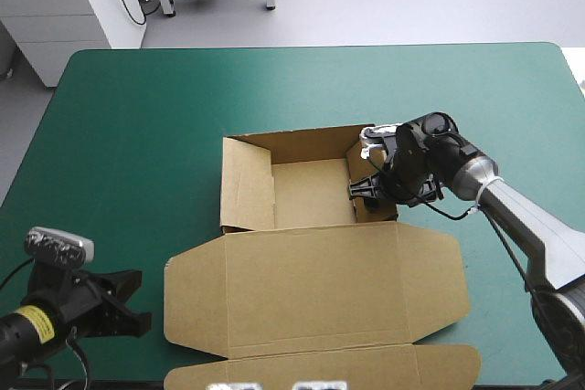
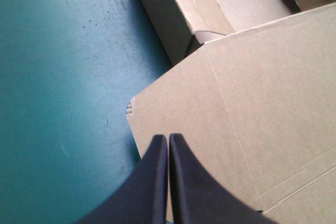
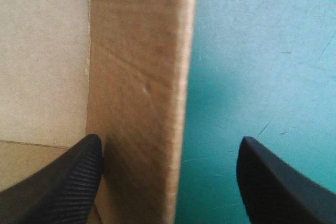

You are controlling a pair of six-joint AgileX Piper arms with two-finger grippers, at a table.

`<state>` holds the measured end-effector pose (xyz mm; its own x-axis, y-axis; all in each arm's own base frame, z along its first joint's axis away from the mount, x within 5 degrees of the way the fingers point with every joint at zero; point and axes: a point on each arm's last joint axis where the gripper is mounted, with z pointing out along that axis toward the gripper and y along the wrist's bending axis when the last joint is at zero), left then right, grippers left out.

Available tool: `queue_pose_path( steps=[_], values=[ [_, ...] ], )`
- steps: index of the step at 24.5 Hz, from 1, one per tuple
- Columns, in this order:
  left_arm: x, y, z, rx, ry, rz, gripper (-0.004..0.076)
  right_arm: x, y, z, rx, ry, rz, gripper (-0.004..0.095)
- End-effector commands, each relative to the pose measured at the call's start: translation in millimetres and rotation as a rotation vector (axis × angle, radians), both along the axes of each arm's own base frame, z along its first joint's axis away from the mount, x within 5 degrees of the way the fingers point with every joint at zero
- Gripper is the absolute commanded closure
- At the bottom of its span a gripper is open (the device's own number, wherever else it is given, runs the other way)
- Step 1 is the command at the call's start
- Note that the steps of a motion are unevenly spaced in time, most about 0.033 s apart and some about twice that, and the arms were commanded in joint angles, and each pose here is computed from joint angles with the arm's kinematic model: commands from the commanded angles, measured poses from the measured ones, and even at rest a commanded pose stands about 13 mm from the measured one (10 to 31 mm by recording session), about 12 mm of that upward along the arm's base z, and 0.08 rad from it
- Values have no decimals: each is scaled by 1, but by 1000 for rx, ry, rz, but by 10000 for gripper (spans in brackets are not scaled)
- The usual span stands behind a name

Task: Fold the box

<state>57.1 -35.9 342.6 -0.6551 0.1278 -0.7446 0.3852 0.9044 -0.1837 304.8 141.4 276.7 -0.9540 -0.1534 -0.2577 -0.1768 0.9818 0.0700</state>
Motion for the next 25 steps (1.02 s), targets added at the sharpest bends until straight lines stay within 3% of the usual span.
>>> queue_pose_path(
  steps=[1, 6, 9, 14, 20, 25],
  values=[
    [-11, 6, -7, -58, -139, -11, 732, -3, -2, 21, 44, -77, 15, 342],
    [-34, 22, -39, -78, -246, 3, 732, 2, 1, 7, 30, -25, 14, 919],
    [-38, 25, -44, -86, -287, 6, 732, 7, 0, 20, 43, -73, 6, 928],
    [-37, 24, -48, -84, -266, 2, 732, 24, -39, 99, -25, -230, -61, 928],
    [-38, 24, -50, -72, -245, 1, 732, 32, -126, 177, -135, -489, -261, 928],
    [-38, 25, -50, -70, -241, 1, 732, 35, -196, 183, -197, -542, -424, 926]
  ],
)
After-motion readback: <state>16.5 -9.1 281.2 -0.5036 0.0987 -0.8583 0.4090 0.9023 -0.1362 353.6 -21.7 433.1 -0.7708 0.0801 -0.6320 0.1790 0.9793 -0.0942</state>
